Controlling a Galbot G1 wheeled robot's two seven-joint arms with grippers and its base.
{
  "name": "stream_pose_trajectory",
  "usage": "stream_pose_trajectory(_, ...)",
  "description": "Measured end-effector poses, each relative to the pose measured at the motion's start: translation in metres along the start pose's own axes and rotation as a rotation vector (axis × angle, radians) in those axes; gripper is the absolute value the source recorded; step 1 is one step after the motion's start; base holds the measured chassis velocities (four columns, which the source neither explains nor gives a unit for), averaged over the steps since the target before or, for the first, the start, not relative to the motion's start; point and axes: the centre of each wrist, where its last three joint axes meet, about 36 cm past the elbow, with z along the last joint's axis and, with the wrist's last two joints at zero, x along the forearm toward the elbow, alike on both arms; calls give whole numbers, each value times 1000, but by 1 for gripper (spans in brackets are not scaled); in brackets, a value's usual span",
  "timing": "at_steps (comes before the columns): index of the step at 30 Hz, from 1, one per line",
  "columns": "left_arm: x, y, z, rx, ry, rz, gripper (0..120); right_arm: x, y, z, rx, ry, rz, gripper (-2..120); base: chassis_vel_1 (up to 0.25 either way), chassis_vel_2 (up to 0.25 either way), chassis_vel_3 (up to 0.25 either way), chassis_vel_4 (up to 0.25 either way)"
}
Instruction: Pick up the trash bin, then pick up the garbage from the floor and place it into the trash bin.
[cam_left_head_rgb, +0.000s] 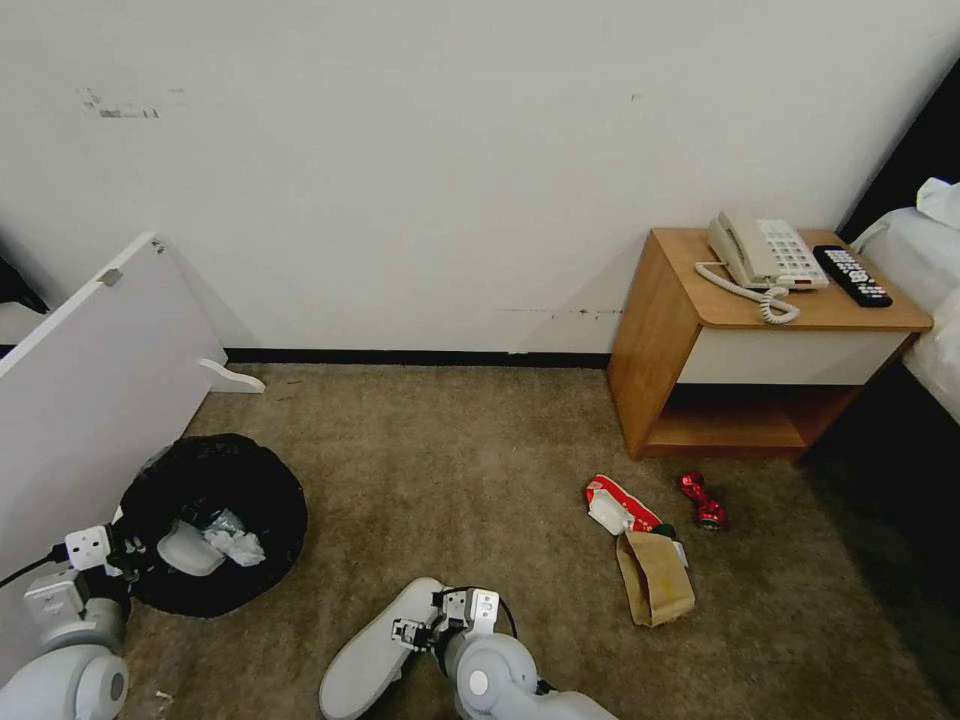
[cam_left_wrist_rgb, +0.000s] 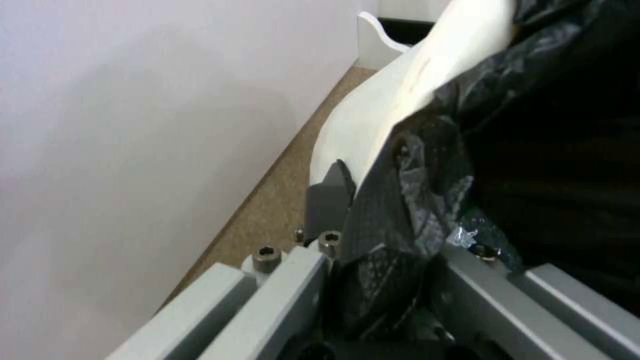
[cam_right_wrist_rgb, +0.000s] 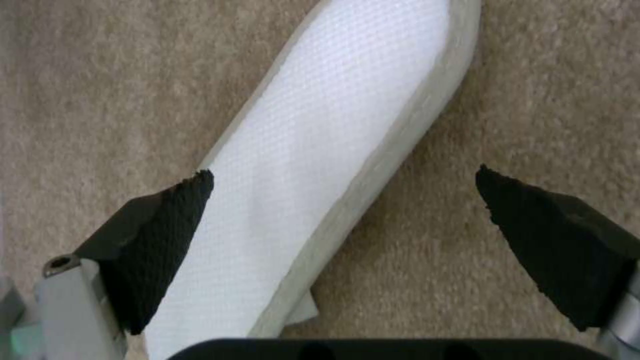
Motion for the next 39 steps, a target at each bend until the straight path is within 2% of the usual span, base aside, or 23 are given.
stream_pose_trajectory(15,2,4,2,-3,3,-9,0,-10,-2,0,16,-3,-15,100,0,0,0,0)
stream_pose_trajectory(28,5,10,7,8,10,-33,0,-24,6,4,62,9,-50,100,0,0,0,0)
stream_pose_trajectory(39,2,8,11,15,17,-36,0,-35,11,5,87,4,-60,100,0,0,0,0)
